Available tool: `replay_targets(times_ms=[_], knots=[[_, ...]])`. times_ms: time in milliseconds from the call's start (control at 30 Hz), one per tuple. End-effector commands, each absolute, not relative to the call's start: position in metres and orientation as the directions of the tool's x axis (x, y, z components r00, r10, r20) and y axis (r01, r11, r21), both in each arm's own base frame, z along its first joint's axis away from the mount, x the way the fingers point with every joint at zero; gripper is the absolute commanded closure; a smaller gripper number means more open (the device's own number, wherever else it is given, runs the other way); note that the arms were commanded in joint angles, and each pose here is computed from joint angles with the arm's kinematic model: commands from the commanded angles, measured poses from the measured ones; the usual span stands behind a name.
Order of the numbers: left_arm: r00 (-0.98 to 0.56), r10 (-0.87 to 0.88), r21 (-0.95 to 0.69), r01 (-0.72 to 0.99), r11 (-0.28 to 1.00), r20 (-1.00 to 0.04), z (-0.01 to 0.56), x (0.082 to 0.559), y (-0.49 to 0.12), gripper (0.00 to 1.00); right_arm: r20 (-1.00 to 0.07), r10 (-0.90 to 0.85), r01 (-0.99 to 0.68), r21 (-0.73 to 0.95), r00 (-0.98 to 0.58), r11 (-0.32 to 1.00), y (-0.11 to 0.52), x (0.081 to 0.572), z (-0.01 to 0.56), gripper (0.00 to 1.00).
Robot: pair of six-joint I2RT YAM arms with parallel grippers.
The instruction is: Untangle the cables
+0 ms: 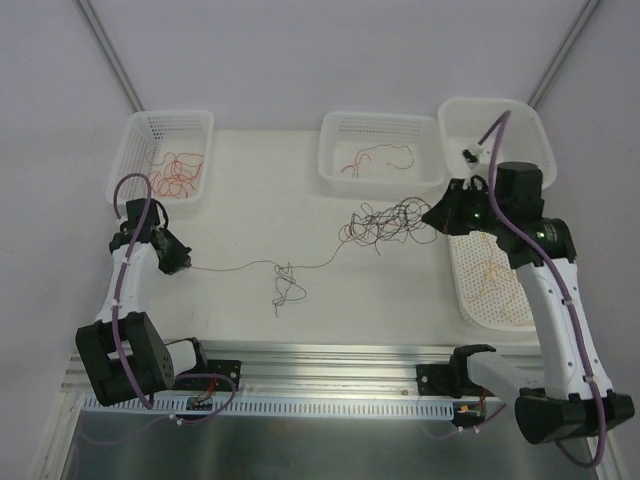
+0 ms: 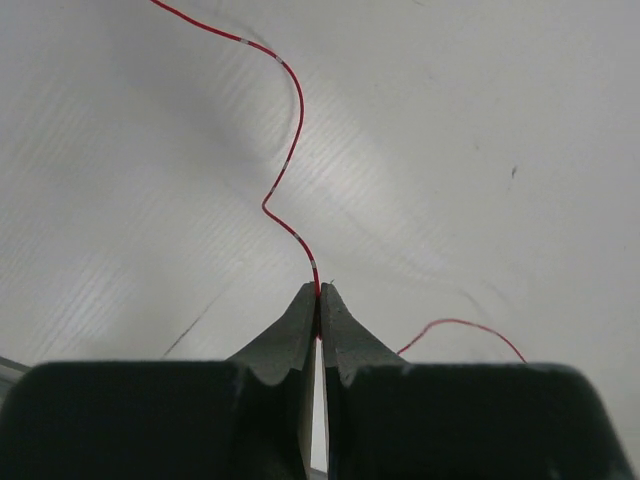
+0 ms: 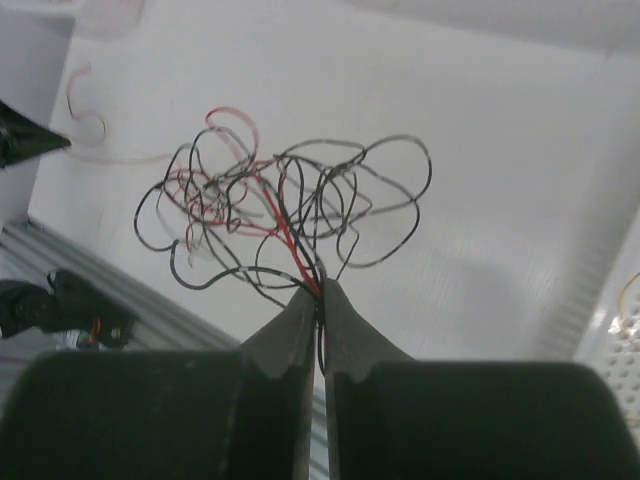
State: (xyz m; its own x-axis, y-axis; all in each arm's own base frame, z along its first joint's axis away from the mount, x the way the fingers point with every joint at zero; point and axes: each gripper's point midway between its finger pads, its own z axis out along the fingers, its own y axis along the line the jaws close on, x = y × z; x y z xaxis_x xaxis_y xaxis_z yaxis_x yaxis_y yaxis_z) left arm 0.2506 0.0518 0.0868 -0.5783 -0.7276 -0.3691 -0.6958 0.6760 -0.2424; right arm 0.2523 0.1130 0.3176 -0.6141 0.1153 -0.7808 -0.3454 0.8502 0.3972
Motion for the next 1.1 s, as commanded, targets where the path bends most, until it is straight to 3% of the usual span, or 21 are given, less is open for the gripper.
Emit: replay_targets(times_ms=[0,67,100,267,367,467,500,667,833,1067], knots=[[-0.632,-0.678,-0.341,-0.586,0.735,-0.375,0.103,0.262,0.023,1.00,-0.686,0.022,-0.361,0.410,-0.727,0.838,0.135,0.252,0.259,0.93],[-0.654,-0.663,-0.341,-0.569,0.749,-0.364,0.099,0.258,0.016,1.00,-0.650,0.000,-0.335,0.392,-0.760,0.857,0.143,0.256,0.231,0.77],[-0.675,-0.644,-0.336,-0.550,0.765,-0.361,0.096,0.256,0.012,1.00,-0.613,-0.007,-0.308,0.387,-0.790,0.869,0.142,0.254,0.212,0.61],[-0.704,-0.603,-0.366,-0.485,0.794,-0.374,0.100,0.249,-0.002,0.88,-0.587,-0.049,-0.267,0.290,-0.808,0.919,0.139,0.258,0.194,0.36],[-0.716,-0.564,-0.384,-0.425,0.820,-0.411,0.109,0.248,-0.010,0.82,-0.633,-0.141,-0.359,0.231,-0.762,0.904,0.154,0.262,0.212,0.35],[-0.727,-0.537,-0.423,-0.364,0.830,-0.427,0.119,0.245,-0.024,0.60,-0.658,-0.196,-0.469,0.267,-0.727,0.842,0.189,0.263,0.224,0.34],[-0.730,-0.533,-0.435,-0.350,0.830,-0.429,0.121,0.244,-0.027,0.46,-0.664,-0.207,-0.512,0.304,-0.718,0.804,0.210,0.263,0.225,0.34],[-0.741,-0.499,-0.490,-0.263,0.831,-0.449,0.134,0.236,-0.051,0.24,-0.668,-0.268,-0.630,0.384,-0.694,0.675,0.281,0.258,0.216,0.34],[-0.759,-0.497,-0.510,-0.256,0.821,-0.420,0.129,0.230,-0.062,0.19,-0.645,-0.356,-0.713,0.450,-0.676,0.538,0.356,0.245,0.181,0.34],[-0.776,-0.507,-0.485,-0.301,0.821,-0.375,0.114,0.239,-0.060,0.28,-0.605,-0.376,-0.705,0.513,-0.702,0.491,0.411,0.244,0.133,0.36]])
